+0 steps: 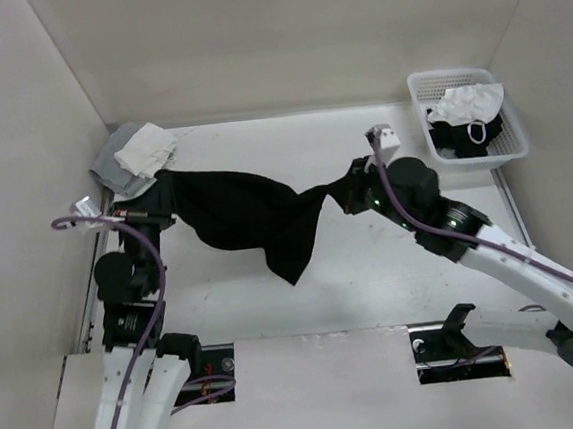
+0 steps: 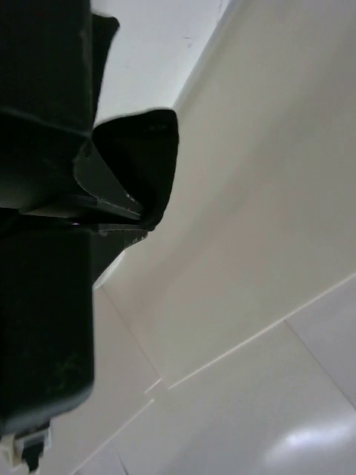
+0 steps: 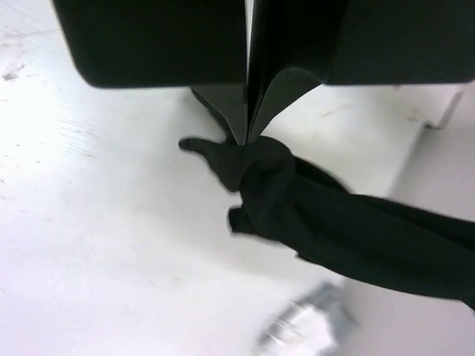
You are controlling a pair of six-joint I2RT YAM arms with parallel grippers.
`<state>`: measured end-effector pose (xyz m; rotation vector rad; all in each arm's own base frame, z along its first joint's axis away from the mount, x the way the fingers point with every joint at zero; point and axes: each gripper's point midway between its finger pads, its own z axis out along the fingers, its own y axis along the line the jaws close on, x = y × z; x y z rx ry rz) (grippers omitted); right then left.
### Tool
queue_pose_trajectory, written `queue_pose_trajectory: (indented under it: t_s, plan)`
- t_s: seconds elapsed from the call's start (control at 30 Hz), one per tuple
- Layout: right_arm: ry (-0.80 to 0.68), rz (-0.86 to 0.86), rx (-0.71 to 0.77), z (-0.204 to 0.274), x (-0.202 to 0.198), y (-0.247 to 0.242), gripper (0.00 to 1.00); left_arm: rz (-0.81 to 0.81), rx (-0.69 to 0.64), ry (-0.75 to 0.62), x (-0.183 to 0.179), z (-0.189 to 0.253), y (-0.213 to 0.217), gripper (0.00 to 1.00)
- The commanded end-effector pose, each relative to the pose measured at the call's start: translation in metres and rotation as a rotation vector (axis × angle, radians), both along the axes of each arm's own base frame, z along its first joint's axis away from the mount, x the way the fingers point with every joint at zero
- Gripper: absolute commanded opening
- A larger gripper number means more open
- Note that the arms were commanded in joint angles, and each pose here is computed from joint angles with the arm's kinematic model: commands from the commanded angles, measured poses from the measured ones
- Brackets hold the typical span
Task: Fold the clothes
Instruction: Flatten the tank top out
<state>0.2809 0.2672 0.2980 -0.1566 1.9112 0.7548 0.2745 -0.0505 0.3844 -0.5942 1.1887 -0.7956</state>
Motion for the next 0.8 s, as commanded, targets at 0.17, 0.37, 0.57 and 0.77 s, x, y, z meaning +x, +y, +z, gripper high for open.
queue_pose_trajectory:
  t_s: [0.17, 0.37, 0.57, 0.77]
  plan:
    - [-0.077, -0.012, 0.107, 0.043, -0.053, -0.028, 0.04, -0.044, 0.105, 0.071, -0.052, -0.007, -0.004, 0.02]
    - [-0.010, -0.052, 0.086, -0.001, 0.025, -0.018, 0.04, -0.031, 0.126, 0.225, 0.009, -0.079, -0.016, 0.03]
    - [0.073, -0.147, 0.073, -0.035, 0.163, -0.015, 0.03, 0.127, 0.101, 0.353, 0.123, -0.139, 0.000, 0.03]
    - [0.108, -0.260, 0.047, -0.035, 0.273, -0.031, 0.02, 0.143, 0.116, 0.406, 0.249, -0.148, 0.004, 0.03]
